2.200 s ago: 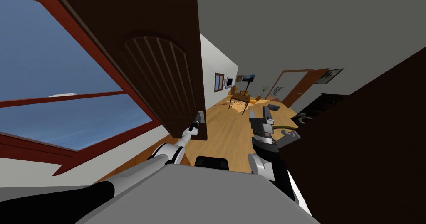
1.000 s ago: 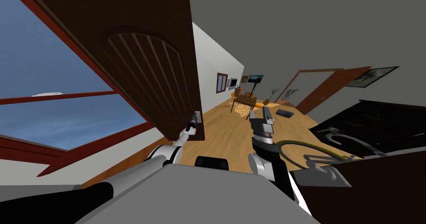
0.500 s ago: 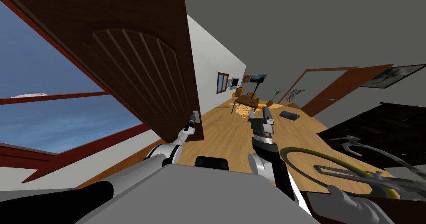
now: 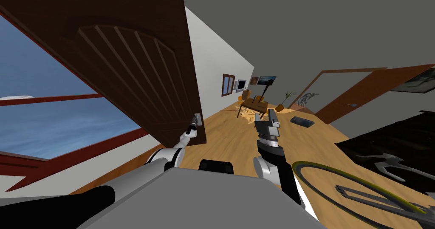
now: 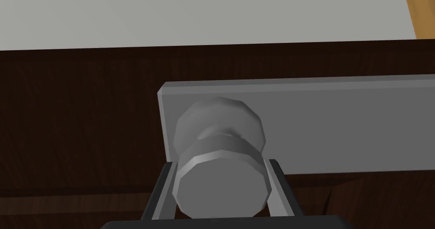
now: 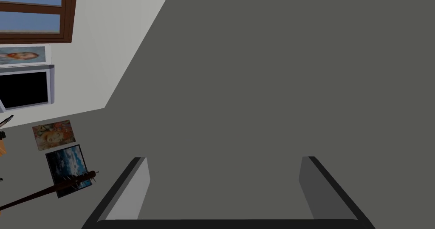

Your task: Push the door open

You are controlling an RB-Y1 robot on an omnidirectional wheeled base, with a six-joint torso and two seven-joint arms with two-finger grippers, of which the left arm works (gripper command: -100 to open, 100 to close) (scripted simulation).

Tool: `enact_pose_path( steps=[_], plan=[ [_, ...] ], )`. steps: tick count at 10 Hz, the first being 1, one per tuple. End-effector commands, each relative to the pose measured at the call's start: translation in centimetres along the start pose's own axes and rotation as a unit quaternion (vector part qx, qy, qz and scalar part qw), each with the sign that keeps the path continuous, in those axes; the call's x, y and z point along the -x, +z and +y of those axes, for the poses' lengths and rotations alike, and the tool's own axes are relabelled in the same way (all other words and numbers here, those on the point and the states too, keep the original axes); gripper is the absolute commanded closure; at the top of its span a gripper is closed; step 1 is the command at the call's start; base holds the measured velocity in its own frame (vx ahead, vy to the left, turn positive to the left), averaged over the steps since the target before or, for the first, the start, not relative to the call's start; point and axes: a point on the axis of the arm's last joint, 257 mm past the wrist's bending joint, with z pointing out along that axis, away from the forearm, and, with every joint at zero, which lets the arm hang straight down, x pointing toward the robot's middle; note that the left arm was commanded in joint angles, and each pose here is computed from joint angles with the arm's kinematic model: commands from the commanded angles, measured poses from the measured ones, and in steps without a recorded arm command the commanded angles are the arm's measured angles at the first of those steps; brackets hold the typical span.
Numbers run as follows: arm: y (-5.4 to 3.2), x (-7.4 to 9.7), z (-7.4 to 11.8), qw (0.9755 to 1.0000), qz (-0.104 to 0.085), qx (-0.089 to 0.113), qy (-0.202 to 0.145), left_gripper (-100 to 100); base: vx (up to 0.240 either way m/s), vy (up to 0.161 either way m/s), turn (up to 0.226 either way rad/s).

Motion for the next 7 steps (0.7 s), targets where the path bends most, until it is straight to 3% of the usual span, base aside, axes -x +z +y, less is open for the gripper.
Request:
enact_pose_path(
  steps=[1, 2, 3, 7],
  plan=[
    [0.23, 0.9, -0.4, 1.0, -0.008, -0.005, -0.002, 100, 0.182, -0.109, 0.063],
    [0.15, 0.8, 0.1, 1.0, -0.006, 0.001, 0.0, 100, 0.082, -0.039, 0.045],
    [0.22, 2.2, -0.2, 0.9998, -0.018, -0.002, -0.001, 100, 0.13, -0.033, 0.048],
    [0.16, 3.7, -0.2, 0.9995, -0.032, -0.003, -0.001, 100, 0.146, -0.047, 0.037]
  ],
)
